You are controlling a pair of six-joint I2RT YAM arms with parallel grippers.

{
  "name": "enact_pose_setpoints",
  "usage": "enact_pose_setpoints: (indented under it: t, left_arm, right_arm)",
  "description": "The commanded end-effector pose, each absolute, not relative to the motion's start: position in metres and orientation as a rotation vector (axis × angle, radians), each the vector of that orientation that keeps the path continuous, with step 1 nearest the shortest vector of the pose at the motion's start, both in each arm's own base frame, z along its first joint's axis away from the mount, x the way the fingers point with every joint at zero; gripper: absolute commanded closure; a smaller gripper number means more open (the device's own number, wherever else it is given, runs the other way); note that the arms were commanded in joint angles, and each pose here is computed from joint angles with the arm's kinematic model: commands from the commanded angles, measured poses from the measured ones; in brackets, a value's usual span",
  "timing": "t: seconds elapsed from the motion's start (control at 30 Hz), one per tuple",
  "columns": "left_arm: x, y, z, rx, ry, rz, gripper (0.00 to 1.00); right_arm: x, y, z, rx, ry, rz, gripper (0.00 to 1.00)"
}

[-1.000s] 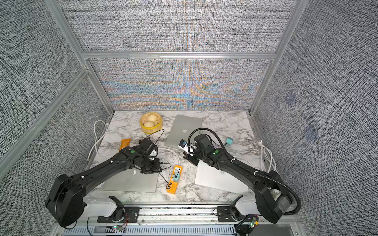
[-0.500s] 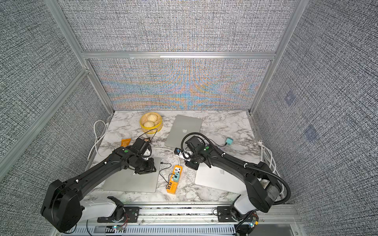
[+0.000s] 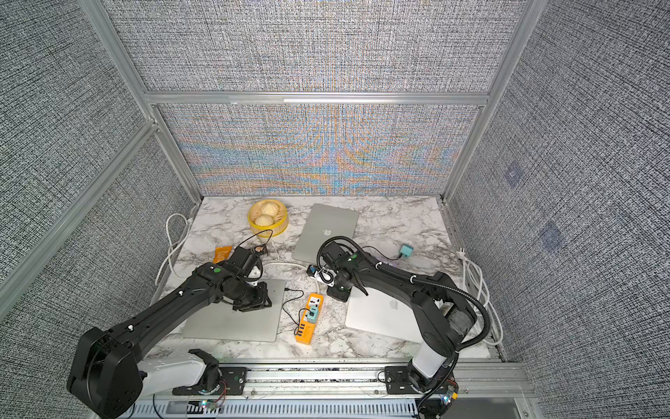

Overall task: Unplug the laptop charger
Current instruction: Place the plug at the center of the board.

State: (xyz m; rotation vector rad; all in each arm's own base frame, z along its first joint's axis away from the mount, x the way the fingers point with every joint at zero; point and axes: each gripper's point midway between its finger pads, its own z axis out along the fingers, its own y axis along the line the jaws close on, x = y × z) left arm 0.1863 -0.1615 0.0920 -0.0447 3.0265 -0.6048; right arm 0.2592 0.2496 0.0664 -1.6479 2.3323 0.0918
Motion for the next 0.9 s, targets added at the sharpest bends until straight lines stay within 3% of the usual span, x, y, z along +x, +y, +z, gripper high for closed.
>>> enact_pose_setpoints:
  t: [0.0, 0.37, 0.53, 0.73, 0.87]
  left_arm:
    - [0.183, -0.157, 0.093, -0.032, 3.034, -0.588, 0.76]
    - [0.180, -0.151, 0.092, -0.048, 3.037, -0.586, 0.76]
    - [0.182, -0.152, 0.093, -0.050, 3.031, -0.600, 0.76]
    - [0.183, -0.153, 0.091, -0.060, 3.035, -0.607, 0.76]
    - [0.185, -0.155, 0.092, -0.068, 3.031, -0.619, 0.76]
  right_arm:
    - [0.261, 0.249, 0.063, -1.639, 2.377, 0.060, 0.72]
    - [0.271, 0.263, 0.061, -1.588, 2.462, 0.093, 0.71]
    - [0.270, 0.234, 0.043, -1.679, 2.530, -0.193, 0.71]
    - [0.268, 0.230, 0.044, -1.681, 2.539, -0.231, 0.64]
    - [0.271, 0.239, 0.046, -1.676, 2.524, -0.192, 0.54]
